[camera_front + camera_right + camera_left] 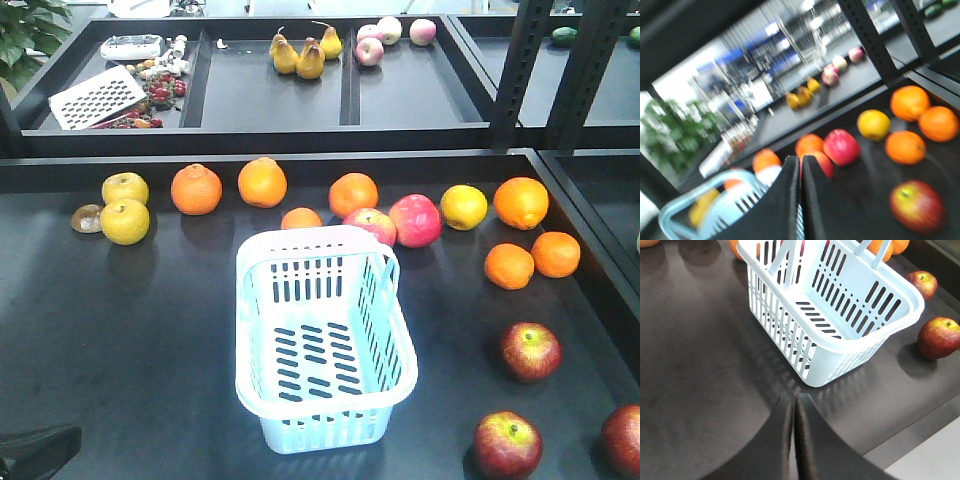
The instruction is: Pick three apples into basket with both arms
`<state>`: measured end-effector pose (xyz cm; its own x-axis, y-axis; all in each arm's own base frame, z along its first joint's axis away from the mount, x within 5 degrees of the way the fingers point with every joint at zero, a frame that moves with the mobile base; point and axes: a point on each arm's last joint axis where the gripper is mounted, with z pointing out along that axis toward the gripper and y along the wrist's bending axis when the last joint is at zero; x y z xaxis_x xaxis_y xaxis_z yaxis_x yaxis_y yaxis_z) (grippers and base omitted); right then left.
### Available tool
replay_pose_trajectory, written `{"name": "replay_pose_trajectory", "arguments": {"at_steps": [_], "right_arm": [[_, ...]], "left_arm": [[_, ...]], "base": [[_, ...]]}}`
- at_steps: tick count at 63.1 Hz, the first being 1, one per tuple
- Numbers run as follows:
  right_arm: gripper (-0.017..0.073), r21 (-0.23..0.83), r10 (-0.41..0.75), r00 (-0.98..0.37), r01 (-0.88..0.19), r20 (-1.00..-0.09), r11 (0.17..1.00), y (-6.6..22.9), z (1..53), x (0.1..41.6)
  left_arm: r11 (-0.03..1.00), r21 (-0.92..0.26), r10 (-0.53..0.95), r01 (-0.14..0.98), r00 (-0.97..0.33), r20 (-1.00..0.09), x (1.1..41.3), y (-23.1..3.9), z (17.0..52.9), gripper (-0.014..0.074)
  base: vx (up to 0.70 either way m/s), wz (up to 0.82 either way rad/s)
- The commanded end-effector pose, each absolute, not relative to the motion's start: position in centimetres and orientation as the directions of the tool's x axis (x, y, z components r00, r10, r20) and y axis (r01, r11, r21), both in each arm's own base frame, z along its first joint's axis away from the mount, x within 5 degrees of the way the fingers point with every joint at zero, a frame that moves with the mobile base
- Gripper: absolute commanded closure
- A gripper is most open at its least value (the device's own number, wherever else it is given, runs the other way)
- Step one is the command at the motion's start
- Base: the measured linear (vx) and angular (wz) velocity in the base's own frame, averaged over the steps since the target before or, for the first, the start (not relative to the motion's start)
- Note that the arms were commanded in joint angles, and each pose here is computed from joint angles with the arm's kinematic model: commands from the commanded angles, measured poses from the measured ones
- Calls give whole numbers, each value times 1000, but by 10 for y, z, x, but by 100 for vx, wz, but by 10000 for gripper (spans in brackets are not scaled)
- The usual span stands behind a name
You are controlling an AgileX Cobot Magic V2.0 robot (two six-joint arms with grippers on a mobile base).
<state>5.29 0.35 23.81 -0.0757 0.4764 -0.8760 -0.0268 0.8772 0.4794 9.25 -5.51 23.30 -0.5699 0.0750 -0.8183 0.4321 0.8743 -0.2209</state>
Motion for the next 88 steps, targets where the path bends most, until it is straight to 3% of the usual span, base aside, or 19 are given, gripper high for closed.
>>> {"name": "replay_pose_trajectory", "arguments": {"at_steps": [1,11,17,24,32,56,73,88], "right_arm": [[558,344,340,-172,8,-924,939,3,270,57],[447,175,155,-427,-6,-891,985,7,290,83],[256,118,58,-532,-79,-845,990,13,295,104],[-4,61,-34,-558,-151,-829,987,17,291,127],[-156,57,-57,-614,-164,-787,985,19,280,145],[-121,127,-152,-859,-243,-489,962,30,279,224],[-90,171,-183,-953,-227,-241,959,32,214,264],[-83,168,-166,-976,-189,-144,967,31,169,282]], "left_arm": [[879,-241,10,412,-520,-854,98,-55,246,600],[878,-243,8,412,-521,-854,98,-55,246,600],[878,-243,8,412,-521,-854,98,-55,246,600],[878,-243,8,412,-521,-854,98,-55,246,600],[878,-243,8,412,-521,-854,98,-55,246,600],[878,-243,8,412,-521,-854,98,-55,246,600],[878,-243,8,412,-521,-854,98,-55,246,600],[878,-243,8,412,-521,-854,98,-55,246,600]], "base": [[0,0],[0,0],[0,0],[0,0],[0,0],[0,0],[0,0],[0,0]]}}
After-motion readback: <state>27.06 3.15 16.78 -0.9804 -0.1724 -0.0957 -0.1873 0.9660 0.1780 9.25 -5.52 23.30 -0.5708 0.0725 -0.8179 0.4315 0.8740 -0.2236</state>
